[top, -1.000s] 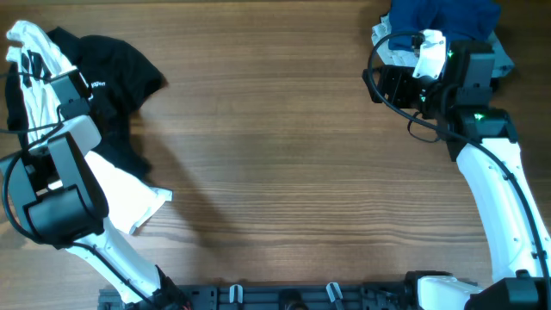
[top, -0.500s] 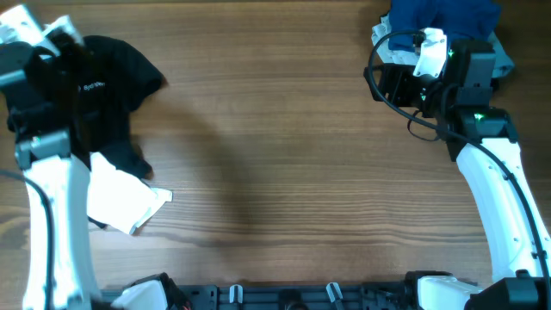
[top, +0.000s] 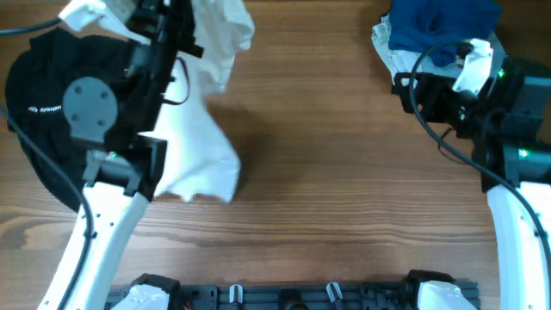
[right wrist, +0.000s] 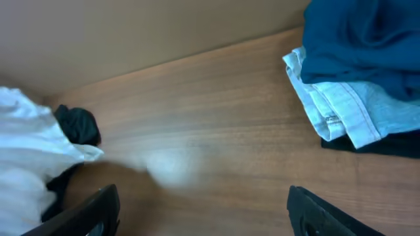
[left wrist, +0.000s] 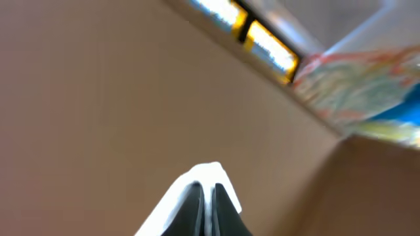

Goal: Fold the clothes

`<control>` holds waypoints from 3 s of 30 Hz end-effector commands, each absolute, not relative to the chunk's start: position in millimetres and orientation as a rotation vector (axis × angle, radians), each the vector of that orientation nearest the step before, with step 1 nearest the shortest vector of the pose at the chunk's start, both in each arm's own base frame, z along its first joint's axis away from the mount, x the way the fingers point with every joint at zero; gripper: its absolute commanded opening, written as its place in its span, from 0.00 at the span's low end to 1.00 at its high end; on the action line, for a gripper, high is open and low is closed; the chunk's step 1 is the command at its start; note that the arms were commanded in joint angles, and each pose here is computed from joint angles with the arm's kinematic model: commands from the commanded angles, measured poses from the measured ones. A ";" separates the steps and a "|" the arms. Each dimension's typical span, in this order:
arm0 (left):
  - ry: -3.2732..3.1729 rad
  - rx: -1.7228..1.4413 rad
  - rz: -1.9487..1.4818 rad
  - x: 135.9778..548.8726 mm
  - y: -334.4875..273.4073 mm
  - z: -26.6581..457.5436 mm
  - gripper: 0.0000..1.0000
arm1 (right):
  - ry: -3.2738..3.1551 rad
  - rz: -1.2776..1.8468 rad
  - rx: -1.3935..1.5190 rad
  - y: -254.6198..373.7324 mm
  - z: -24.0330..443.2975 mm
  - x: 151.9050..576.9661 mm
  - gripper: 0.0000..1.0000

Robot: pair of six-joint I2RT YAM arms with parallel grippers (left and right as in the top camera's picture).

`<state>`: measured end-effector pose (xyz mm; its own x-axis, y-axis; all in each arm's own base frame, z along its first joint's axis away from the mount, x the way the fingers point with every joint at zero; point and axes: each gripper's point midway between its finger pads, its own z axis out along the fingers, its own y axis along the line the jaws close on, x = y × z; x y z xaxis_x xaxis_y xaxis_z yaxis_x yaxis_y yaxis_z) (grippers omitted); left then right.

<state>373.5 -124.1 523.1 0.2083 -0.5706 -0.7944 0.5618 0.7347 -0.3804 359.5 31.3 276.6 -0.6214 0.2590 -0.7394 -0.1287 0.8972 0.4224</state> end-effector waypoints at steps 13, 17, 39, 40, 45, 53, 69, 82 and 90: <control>1.251 0.172 -1.189 348.1 -235.7 529.0 0.04 | 2.037 0.830 -0.463 96.3 274.1 368.8 0.86; 1.298 0.180 -1.195 343.2 -236.4 523.1 0.04 | 1.990 0.910 -0.582 132.2 264.2 380.0 0.86; 1.571 0.172 -1.224 348.0 -242.9 467.9 0.04 | 1.880 0.834 -0.643 182.9 260.6 418.0 0.51; 1.572 0.176 -1.226 347.8 -242.8 467.9 0.04 | 1.881 0.831 -0.638 181.0 260.4 418.7 0.51; 1.595 0.166 -1.220 350.3 -239.8 462.7 0.04 | 1.917 0.776 -0.598 172.3 254.1 424.6 0.14; 1.674 0.070 -1.147 360.8 -205.9 448.4 0.04 | 1.915 0.739 -0.529 141.8 261.6 432.3 0.04; 1.185 0.019 -1.096 339.2 -103.8 568.6 0.04 | 1.681 0.380 -0.403 82.6 456.9 354.7 0.04; 1.376 0.118 -1.081 298.0 -119.5 541.0 0.04 | 1.661 0.337 -0.360 74.1 495.4 286.8 0.04; 1.905 0.238 -0.976 342.7 -152.3 390.7 0.04 | 1.891 0.437 -0.270 76.3 424.7 374.0 0.04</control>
